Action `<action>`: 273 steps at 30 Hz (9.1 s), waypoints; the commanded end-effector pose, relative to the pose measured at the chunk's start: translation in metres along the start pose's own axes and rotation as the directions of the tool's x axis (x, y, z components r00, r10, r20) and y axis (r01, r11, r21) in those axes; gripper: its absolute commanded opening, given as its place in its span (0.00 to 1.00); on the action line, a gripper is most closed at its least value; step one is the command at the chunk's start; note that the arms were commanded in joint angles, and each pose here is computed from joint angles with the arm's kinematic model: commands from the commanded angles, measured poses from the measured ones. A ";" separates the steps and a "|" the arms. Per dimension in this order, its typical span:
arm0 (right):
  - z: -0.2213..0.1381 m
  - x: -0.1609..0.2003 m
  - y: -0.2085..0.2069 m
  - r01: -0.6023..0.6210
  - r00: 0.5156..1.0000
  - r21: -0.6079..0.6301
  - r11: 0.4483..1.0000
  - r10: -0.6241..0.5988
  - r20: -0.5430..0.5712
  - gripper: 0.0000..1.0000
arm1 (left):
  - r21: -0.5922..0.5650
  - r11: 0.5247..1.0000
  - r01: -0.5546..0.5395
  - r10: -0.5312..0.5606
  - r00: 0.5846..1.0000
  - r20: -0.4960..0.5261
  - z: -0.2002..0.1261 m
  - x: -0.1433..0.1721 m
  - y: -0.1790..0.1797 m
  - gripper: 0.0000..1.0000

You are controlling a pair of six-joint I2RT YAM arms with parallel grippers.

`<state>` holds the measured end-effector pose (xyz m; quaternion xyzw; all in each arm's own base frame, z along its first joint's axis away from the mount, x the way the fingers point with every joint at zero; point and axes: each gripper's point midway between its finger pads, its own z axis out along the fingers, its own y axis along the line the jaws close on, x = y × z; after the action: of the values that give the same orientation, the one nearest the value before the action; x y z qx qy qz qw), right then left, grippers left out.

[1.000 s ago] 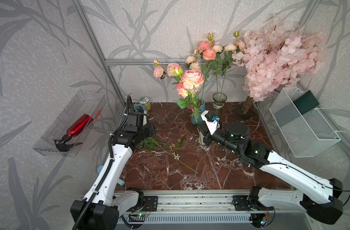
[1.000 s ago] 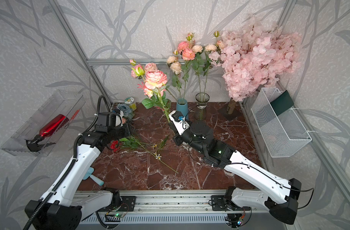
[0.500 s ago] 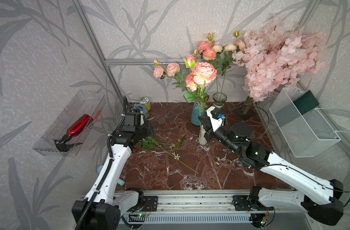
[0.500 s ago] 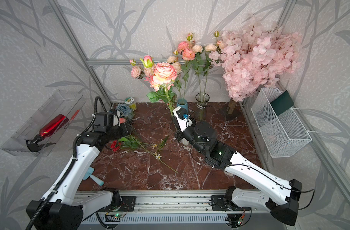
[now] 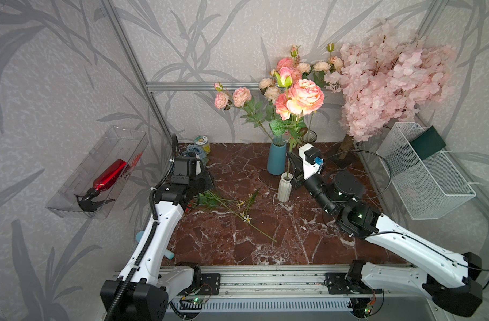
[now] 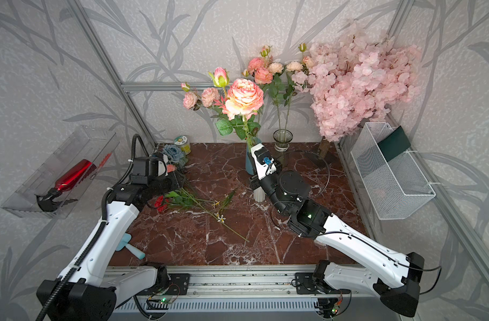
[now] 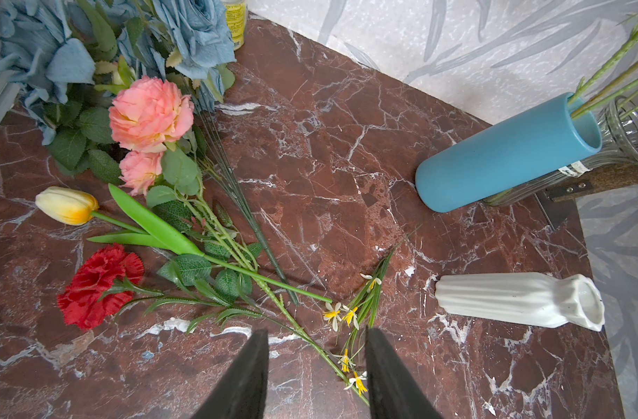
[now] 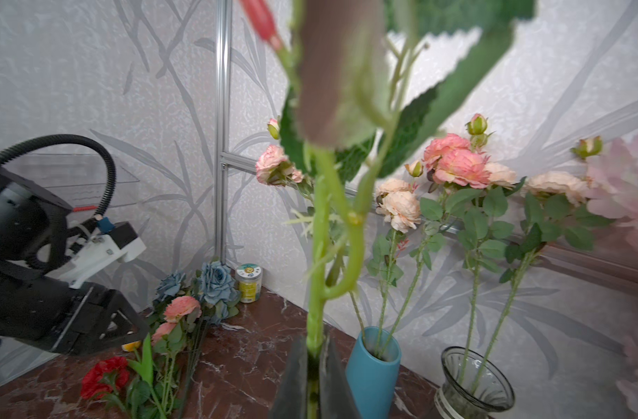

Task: Place the pink flowers into the vase
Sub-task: Place the flower in the vase, then pick up the flower at the center of the board.

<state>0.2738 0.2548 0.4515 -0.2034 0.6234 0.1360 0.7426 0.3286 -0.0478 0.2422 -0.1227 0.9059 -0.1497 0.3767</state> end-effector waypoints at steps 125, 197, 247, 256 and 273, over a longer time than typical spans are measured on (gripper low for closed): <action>0.016 0.170 -0.080 -0.180 0.814 0.259 0.949 0.291 -0.503 0.47 | -0.134 0.986 0.097 -0.092 0.995 0.036 -0.008 -0.011 0.035 0.45; -0.057 0.190 -0.024 -0.245 0.789 0.106 0.964 0.262 -0.556 0.43 | -0.655 0.654 0.379 -0.528 0.848 -0.037 0.177 0.012 0.151 0.37; -0.061 0.187 -0.020 -0.297 0.786 0.083 0.951 0.293 -0.545 0.40 | -0.676 0.670 0.306 -0.330 0.939 0.098 0.122 -0.030 0.126 0.00; -0.064 0.183 -0.020 -0.307 0.792 0.081 0.948 0.301 -0.532 0.40 | -0.614 0.707 0.351 -0.274 0.936 0.220 0.091 -0.048 0.110 0.00; -0.066 0.167 -0.019 -0.322 0.805 0.051 0.945 0.302 -0.511 0.40 | -0.204 0.901 0.384 -0.268 0.861 0.433 0.066 -0.090 0.047 0.00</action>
<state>0.2579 0.1980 0.2673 -0.1433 0.8305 0.1950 0.5018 0.4272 0.0201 0.1974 -0.3702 0.8208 -0.0150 0.4348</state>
